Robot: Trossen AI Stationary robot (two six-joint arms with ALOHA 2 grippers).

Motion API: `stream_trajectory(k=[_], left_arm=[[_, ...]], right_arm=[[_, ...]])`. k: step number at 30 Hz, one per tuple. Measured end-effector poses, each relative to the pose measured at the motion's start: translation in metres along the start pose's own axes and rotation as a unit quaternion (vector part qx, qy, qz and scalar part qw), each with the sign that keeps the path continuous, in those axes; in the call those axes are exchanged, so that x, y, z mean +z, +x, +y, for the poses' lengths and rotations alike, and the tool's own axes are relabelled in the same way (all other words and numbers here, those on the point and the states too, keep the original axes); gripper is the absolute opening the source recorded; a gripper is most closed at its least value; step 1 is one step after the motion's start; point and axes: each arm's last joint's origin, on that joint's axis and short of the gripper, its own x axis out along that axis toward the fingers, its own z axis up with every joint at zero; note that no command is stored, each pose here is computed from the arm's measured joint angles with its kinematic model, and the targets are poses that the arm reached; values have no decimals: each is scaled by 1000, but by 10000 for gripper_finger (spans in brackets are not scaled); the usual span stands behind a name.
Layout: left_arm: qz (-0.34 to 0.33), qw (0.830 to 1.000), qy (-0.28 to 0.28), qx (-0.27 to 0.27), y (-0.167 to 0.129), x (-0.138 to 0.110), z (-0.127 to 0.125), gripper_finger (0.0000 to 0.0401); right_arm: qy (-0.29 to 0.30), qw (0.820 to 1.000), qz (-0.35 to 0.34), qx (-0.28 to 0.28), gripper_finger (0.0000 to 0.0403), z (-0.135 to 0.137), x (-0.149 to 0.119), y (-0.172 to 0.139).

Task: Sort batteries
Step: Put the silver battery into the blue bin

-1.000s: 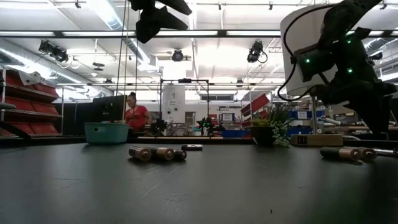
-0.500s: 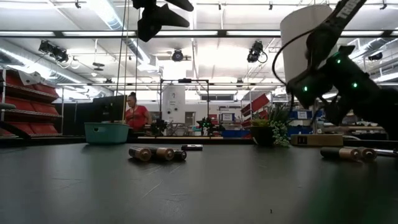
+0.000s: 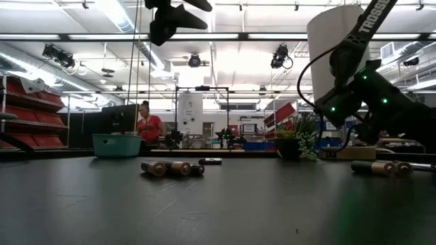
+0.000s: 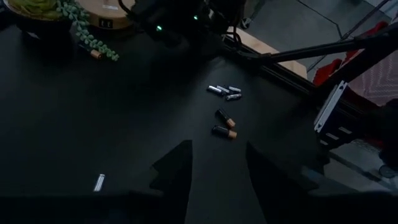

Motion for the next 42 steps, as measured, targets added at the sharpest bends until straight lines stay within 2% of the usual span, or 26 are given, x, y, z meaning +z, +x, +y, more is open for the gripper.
stream_trajectory(k=[5, 26, 30, 34, 42], left_arm=[[8, 1000, -10, -13, 0, -1, -1, 167], [24, 999, -20, -36, 0, -2, -2, 167], [24, 999, -20, -36, 0, -2, -2, 167], [24, 999, -20, -36, 0, -2, -2, 167], [24, 999, -22, -36, 0, -2, -2, 167]], right_arm=[[12, 1000, 15, 19, 158, -6, 4, 2], [34, 995, 96, 20, 147, -7, 19, 20], [35, 994, 98, 23, 123, -7, 18, 21], [25, 994, 93, 52, 89, -4, 20, 22], [3, 995, 82, 59, 24, 8, 19, 23]])
